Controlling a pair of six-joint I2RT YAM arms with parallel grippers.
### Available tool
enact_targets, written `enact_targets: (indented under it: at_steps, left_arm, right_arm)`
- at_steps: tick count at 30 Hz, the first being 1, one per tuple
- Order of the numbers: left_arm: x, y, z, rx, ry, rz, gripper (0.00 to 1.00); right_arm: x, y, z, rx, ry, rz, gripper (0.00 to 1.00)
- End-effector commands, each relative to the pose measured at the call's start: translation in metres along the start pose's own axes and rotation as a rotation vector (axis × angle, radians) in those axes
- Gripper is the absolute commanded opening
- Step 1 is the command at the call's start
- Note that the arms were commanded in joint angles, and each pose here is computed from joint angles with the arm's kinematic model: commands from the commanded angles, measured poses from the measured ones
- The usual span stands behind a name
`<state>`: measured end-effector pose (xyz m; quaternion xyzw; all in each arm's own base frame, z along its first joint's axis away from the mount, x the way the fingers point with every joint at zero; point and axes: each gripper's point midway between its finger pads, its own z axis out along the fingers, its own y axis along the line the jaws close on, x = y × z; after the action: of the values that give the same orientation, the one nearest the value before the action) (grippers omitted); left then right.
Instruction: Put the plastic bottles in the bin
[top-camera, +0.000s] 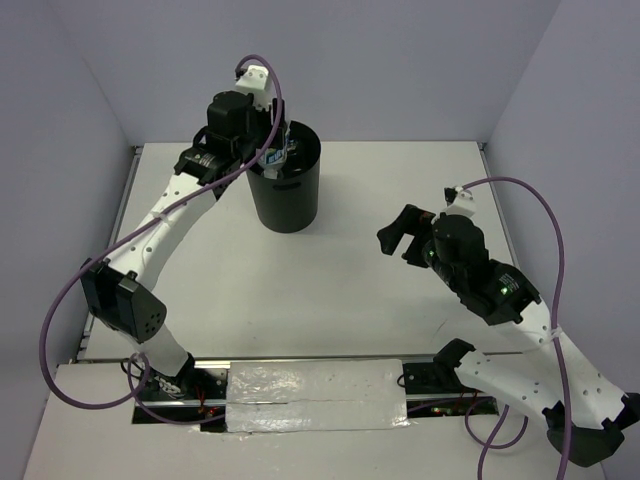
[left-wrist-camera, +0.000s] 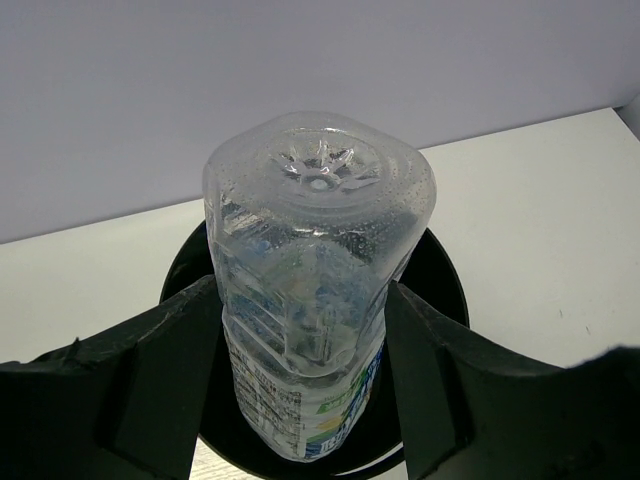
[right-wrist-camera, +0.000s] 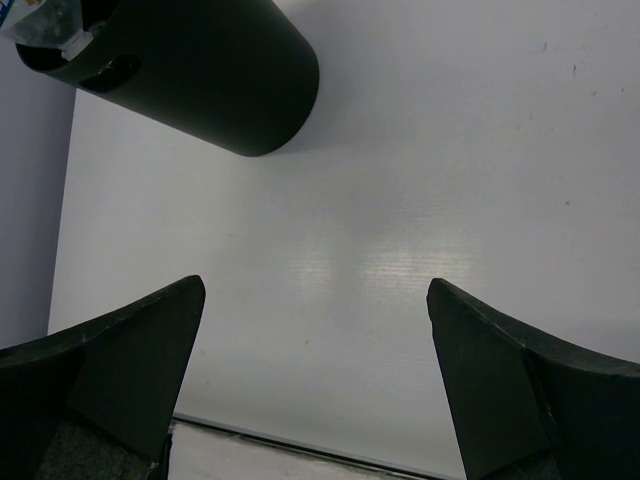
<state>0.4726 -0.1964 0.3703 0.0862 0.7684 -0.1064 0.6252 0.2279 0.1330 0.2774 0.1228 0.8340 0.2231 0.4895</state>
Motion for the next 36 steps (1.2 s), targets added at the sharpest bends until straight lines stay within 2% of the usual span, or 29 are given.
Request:
enact_targets:
  at_steps: [1,8,15,21,30,36]
  left_arm:
    - [-0.023,-0.002,-0.009,0.004,-0.072,0.000,0.71]
    - [-0.041,-0.025,-0.019,0.096,-0.119,-0.054,0.71]
    - [-0.086,-0.026,-0.031,0.097,-0.274,-0.187,0.70]
    - [-0.099,-0.042,-0.017,0.157,-0.282,-0.226,0.72]
    - [-0.055,-0.045,0.035,0.117,-0.191,-0.224,0.71]
    - [-0.020,-0.039,0.045,0.080,-0.128,-0.218,0.70]
  right_arm:
    - [-0.004,0.003,0.001,-0.007,-0.018,0.011,1.00]
    - [-0.003,0.005,0.003,-0.013,-0.012,0.012,1.00]
    - [-0.004,0.004,0.002,-0.011,-0.015,0.010,1.00]
    - [-0.004,0.003,0.001,-0.007,-0.015,0.007,1.00]
    - [-0.005,-0.001,0.000,0.009,-0.022,0.001,1.00]
    - [-0.003,-0.006,0.000,0.024,-0.022,-0.008,1.00]
